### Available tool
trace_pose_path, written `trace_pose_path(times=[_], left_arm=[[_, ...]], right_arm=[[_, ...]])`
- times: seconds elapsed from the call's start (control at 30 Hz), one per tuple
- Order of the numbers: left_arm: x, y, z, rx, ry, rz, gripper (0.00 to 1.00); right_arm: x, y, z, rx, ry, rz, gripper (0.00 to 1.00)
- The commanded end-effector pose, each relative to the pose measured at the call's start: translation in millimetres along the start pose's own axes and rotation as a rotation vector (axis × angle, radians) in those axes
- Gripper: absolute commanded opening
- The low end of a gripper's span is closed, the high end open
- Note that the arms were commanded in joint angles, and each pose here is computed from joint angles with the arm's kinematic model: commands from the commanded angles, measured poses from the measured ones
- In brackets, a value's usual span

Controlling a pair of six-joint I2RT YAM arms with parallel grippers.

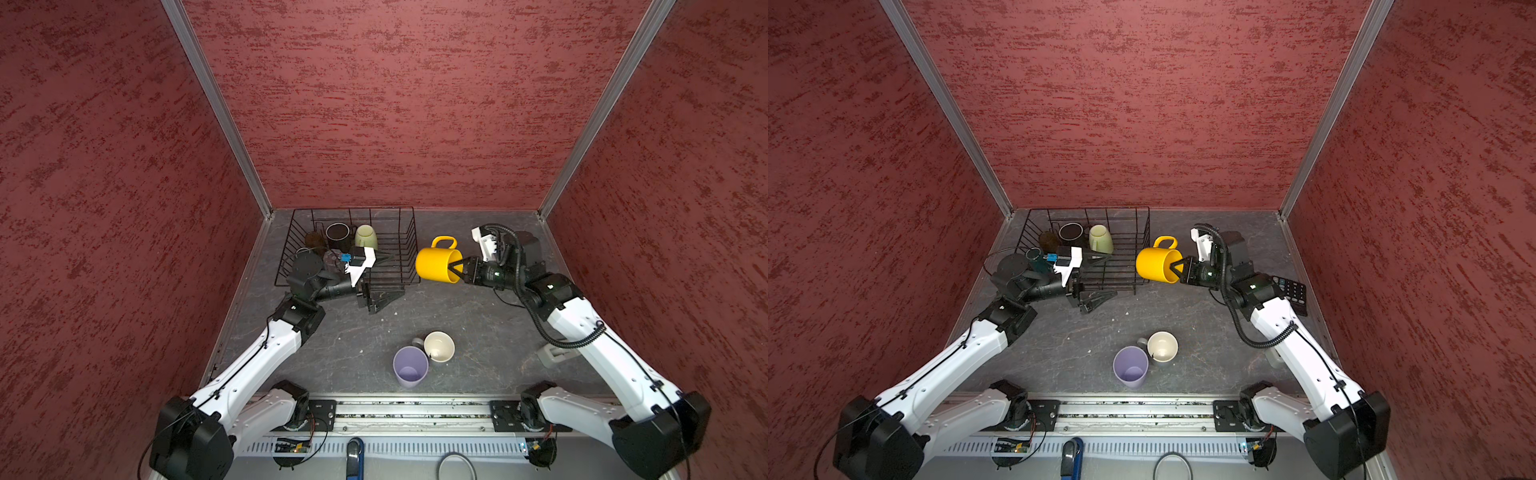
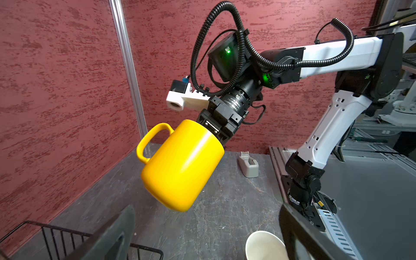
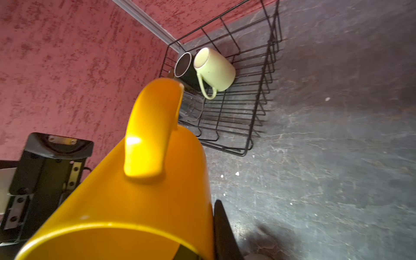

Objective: Load cups into a dish rack
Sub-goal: Place the cup upside down at the dish rack.

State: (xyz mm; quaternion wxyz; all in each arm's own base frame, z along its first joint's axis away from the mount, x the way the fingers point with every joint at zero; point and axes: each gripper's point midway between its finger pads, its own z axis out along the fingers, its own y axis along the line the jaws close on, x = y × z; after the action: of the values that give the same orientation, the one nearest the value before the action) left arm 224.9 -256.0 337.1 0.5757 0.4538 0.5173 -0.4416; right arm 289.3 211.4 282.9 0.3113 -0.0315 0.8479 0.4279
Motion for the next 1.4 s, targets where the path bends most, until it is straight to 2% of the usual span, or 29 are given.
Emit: trace_pose_path(times=[0.0, 0.3, 0.53, 0.67, 0.9, 1.37], left_arm=[[-10.7, -5.1, 3.7, 0.036, -0.045, 0.085, 1.0], [-13.7, -7.0, 9.2, 0.108, -0.088, 0.035, 1.0], [-15.9, -1.0, 8.8, 0.097, -0.099, -0.017, 1.0], [-17.4, 7.8, 8.0, 0.087, -0.1, -0.085, 1.0], [-22.8, 7.3, 12.2, 0.154, -0.093, -0.184, 1.0], [-20.6, 8.5, 20.1, 0.218, -0.076, -0.274, 1.0]], right_arm=[[-12.8, 43.6, -10.0, -0.201, -0.042, -0.058, 0.0], [-8.9, 60.2, -15.6, -0.311, -0.046, -0.096, 0.0], [-9.2, 71.2, -24.8, -0.361, -0.076, -0.149, 0.0], [-9.6, 75.4, -29.3, -0.382, -0.099, -0.175, 0.0], [-7.1, 80.6, -35.3, -0.407, -0.13, -0.255, 0.0], [2.5, 103.4, -37.4, -0.517, -0.134, -0.351, 0.0]])
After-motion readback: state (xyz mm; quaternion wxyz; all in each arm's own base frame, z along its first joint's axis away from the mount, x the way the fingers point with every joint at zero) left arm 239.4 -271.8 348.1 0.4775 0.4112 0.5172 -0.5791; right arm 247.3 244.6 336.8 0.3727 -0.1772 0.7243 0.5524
